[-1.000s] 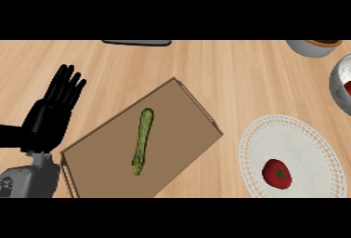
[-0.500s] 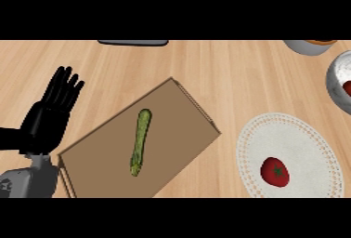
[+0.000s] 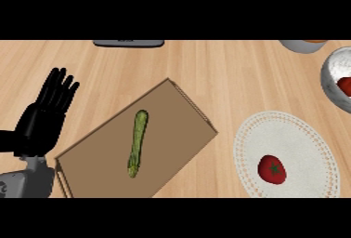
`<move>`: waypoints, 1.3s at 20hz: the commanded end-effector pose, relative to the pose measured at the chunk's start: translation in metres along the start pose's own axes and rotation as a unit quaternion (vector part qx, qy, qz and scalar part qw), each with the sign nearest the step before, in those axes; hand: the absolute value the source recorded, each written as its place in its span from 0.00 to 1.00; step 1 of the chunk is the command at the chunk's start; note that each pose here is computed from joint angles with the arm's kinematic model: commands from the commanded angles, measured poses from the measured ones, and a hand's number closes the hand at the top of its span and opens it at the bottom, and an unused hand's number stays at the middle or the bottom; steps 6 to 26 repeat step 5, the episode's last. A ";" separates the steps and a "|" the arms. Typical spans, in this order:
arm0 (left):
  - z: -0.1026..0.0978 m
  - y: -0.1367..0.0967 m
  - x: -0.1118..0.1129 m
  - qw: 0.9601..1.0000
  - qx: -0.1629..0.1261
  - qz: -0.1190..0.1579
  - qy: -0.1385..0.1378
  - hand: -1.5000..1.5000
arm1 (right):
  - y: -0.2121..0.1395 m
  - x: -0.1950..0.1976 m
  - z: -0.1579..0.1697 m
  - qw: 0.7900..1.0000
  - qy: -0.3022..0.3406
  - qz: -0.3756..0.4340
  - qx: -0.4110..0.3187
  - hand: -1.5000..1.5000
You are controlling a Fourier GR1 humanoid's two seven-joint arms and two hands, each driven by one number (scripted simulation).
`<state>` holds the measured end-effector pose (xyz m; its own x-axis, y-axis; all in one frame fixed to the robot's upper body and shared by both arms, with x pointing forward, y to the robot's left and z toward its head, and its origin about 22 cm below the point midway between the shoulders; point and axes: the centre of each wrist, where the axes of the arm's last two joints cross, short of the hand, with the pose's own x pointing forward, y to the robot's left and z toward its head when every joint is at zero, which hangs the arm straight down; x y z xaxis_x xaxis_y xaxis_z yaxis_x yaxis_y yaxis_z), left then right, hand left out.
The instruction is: Pick the bell pepper from the placemat and place it in the bowl
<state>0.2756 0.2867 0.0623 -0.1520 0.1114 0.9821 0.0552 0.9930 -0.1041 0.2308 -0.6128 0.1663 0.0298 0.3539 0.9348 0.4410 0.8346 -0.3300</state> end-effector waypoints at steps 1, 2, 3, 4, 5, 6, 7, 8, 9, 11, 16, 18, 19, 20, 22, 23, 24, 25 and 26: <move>-0.002 0.000 0.008 1.000 0.001 0.001 -0.008 0.50 | -0.019 -0.006 0.016 1.000 0.007 -0.006 0.014 0.00; 0.004 0.003 -0.002 1.000 0.004 0.004 -0.001 0.50 | -0.026 -0.009 0.023 1.000 0.015 -0.001 0.024 0.00; 0.001 0.005 0.003 1.000 0.000 0.002 0.003 0.50 | -0.027 -0.006 0.022 1.000 0.014 0.000 0.018 0.00; 0.002 0.002 0.000 1.000 -0.004 0.005 0.007 0.50 | -0.032 -0.005 0.025 1.000 0.010 -0.002 0.023 0.00; 0.002 0.004 0.000 1.000 0.007 0.001 -0.003 0.50 | -0.034 -0.009 0.029 1.000 0.006 0.005 0.030 0.00; 0.002 0.004 0.000 1.000 0.007 0.001 -0.003 0.50 | -0.034 -0.009 0.029 1.000 0.006 0.005 0.030 0.00; 0.002 0.004 0.000 1.000 0.007 0.001 -0.003 0.50 | -0.034 -0.009 0.029 1.000 0.006 0.005 0.030 0.00; 0.002 0.004 0.000 1.000 0.007 0.001 -0.003 0.50 | -0.034 -0.009 0.029 1.000 0.006 0.005 0.030 0.00; 0.002 0.004 0.000 1.000 0.007 0.001 -0.003 0.50 | -0.034 -0.009 0.029 1.000 0.006 0.005 0.030 0.00; 0.002 0.004 0.000 1.000 0.007 0.001 -0.003 0.50 | -0.034 -0.009 0.029 1.000 0.006 0.005 0.030 0.00; 0.002 0.004 0.000 1.000 0.007 0.001 -0.003 0.50 | -0.034 -0.009 0.029 1.000 0.006 0.005 0.030 0.00; 0.002 0.004 0.000 1.000 0.007 0.001 -0.003 0.50 | -0.034 -0.009 0.029 1.000 0.006 0.005 0.030 0.00; 0.002 0.004 0.000 1.000 0.007 0.001 -0.003 0.50 | -0.034 -0.009 0.029 1.000 0.006 0.005 0.030 0.00; 0.002 0.004 0.000 1.000 0.007 0.001 -0.003 0.50 | -0.034 -0.009 0.029 1.000 0.006 0.005 0.030 0.00; 0.002 0.004 0.000 1.000 0.007 0.001 -0.003 0.50 | -0.034 -0.009 0.029 1.000 0.006 0.005 0.030 0.00; 0.002 0.004 0.000 1.000 0.007 0.001 -0.003 0.50 | -0.034 -0.009 0.029 1.000 0.006 0.005 0.030 0.00; 0.002 0.004 0.000 1.000 0.007 0.001 -0.003 0.50 | -0.034 -0.009 0.029 1.000 0.006 0.005 0.030 0.00; 0.002 0.004 0.000 1.000 0.007 0.001 -0.003 0.50 | -0.034 -0.009 0.029 1.000 0.006 0.005 0.030 0.00; 0.002 0.004 0.000 1.000 0.007 0.001 -0.003 0.50 | -0.034 -0.009 0.029 1.000 0.006 0.005 0.030 0.00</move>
